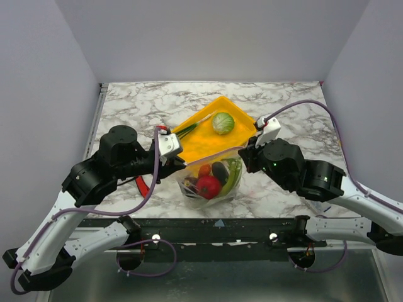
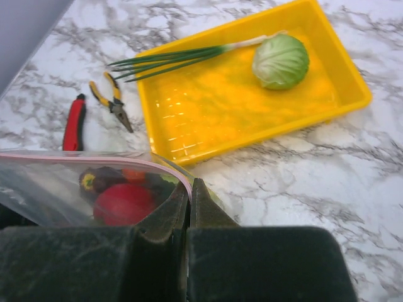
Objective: Place the food in the zip-top bag and seal the zipper
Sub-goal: Zip the zipper food storage bag at the center of the board.
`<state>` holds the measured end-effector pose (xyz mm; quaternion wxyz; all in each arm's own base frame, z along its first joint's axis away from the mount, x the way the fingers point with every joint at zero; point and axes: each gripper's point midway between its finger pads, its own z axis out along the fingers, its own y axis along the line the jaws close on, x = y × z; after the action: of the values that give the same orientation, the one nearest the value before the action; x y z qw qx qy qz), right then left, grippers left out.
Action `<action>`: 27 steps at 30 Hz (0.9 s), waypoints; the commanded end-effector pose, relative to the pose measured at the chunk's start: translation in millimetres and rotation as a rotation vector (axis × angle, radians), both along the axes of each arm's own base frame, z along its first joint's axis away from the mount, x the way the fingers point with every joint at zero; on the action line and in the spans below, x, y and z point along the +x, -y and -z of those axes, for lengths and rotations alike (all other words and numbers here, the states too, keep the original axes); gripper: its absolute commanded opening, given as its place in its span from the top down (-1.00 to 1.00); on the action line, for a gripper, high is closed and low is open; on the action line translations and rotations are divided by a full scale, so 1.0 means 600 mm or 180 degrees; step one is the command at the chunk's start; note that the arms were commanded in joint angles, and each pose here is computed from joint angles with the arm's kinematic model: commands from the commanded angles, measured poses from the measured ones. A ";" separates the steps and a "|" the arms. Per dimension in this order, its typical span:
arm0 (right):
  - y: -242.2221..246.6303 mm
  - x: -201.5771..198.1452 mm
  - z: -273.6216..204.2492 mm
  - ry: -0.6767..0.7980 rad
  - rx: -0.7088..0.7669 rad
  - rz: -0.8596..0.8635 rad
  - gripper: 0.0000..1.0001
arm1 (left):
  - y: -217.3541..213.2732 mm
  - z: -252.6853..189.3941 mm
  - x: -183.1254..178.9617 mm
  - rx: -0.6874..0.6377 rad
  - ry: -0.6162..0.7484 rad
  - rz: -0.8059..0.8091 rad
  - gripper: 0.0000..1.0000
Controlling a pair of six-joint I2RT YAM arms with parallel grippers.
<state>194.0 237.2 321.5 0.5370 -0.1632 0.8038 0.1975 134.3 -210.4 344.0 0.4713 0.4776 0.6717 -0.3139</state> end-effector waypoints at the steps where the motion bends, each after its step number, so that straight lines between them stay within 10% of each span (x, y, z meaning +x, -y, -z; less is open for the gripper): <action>1: 0.082 0.026 0.018 0.0086 -0.0211 0.0763 0.99 | -0.031 0.012 -0.001 0.0092 0.0062 -0.0215 1.00; 17: 0.107 0.016 0.023 0.0051 -0.0072 0.0872 0.99 | -0.054 0.025 -0.003 0.0127 0.0090 -0.0390 1.00; 22: 0.096 0.023 0.036 -0.0020 -0.0090 0.0953 0.99 | -0.053 0.006 0.012 0.0023 0.0083 -0.0586 -0.11; 27: 0.114 0.038 0.044 -0.0040 -0.0197 0.1406 0.99 | -0.070 -0.028 0.025 -0.0112 0.0203 -0.0853 -0.27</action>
<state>206.6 189.7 296.6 0.5469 -0.0563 0.8275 0.1144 139.0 -181.9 333.0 0.4920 0.4311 0.7081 -0.2659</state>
